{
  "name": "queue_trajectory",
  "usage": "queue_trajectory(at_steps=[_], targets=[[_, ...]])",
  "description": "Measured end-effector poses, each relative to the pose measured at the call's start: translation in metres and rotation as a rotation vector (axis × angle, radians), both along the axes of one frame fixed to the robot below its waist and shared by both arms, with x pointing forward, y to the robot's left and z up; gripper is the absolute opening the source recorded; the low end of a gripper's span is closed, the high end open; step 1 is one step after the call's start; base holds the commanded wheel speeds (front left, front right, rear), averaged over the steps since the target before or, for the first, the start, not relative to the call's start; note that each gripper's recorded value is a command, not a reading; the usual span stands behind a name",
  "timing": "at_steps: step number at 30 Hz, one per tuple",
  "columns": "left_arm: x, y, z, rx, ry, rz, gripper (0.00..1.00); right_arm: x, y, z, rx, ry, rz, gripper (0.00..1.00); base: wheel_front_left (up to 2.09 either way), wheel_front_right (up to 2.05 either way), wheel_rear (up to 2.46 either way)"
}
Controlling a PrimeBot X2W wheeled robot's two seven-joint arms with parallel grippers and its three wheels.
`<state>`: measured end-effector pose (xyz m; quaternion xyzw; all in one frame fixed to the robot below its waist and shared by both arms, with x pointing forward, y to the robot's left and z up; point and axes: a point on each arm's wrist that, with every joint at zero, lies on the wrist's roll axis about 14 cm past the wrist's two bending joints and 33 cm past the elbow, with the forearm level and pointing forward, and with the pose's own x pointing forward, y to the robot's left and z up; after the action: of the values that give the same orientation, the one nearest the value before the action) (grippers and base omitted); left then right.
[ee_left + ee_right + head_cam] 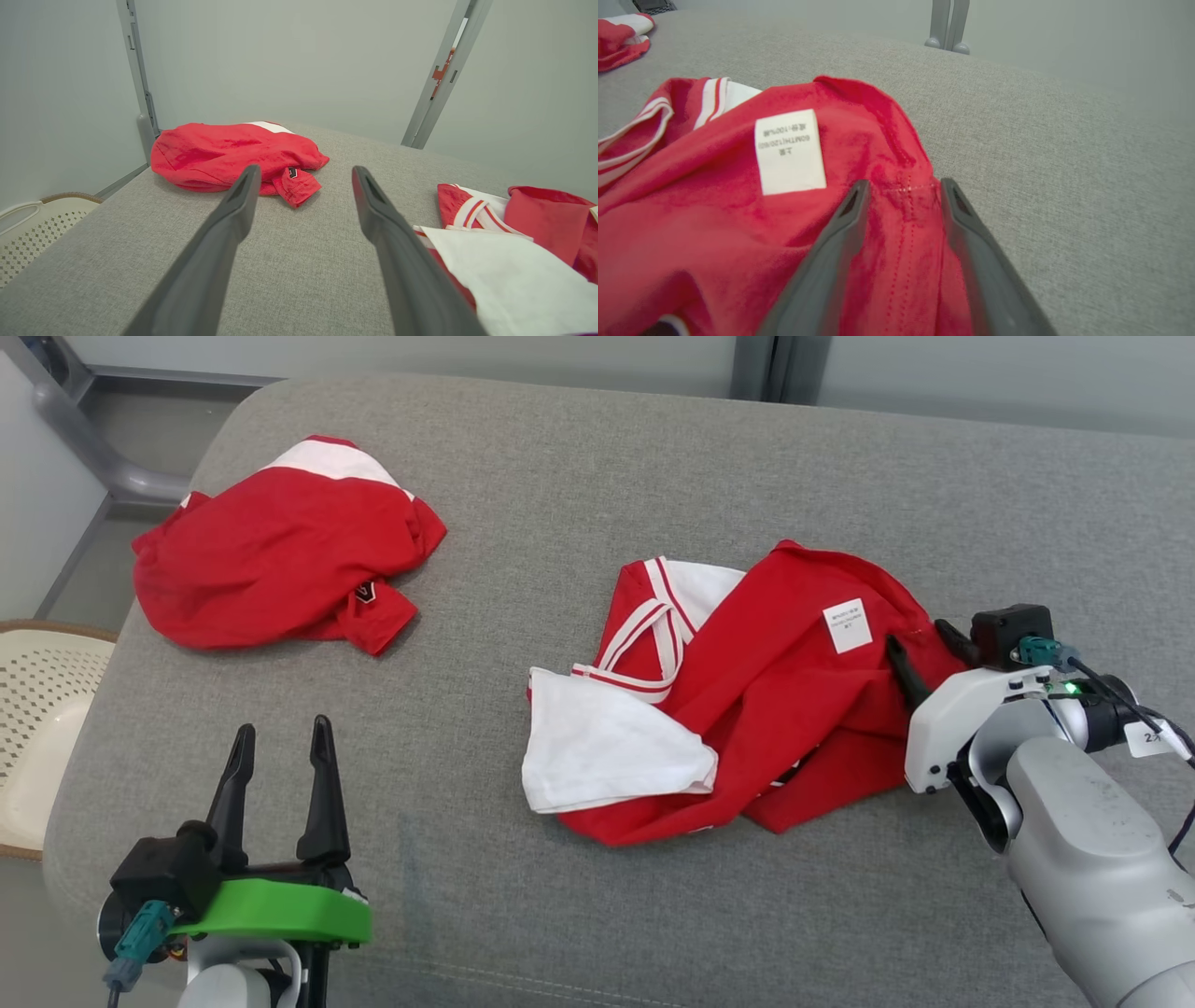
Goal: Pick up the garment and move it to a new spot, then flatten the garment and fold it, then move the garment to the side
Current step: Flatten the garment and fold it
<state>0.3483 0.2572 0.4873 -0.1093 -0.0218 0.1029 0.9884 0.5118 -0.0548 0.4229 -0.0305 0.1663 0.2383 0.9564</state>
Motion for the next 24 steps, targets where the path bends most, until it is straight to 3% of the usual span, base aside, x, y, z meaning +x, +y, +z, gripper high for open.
queue_trajectory(at_steps=[6, 17, 24], targets=[[0.001, 0.0, -0.001, -0.006, 0.002, 0.0, 1.0, 0.004, 0.0, 0.004, 0.016, -0.028, -0.002, 0.0, 0.0, 0.0, 0.0], [0.01, -0.013, 0.004, -0.01, -0.021, -0.042, 1.0, 0.016, -0.038, 0.062, 0.059, -0.22, -0.077, 0.0, 0.0, 0.0, 0.0], [0.018, -0.034, 0.001, -0.024, -0.018, -0.104, 1.0, -0.034, -0.075, 0.066, 0.135, -0.27, -0.153, 0.0, 0.0, 0.0, 0.0]])
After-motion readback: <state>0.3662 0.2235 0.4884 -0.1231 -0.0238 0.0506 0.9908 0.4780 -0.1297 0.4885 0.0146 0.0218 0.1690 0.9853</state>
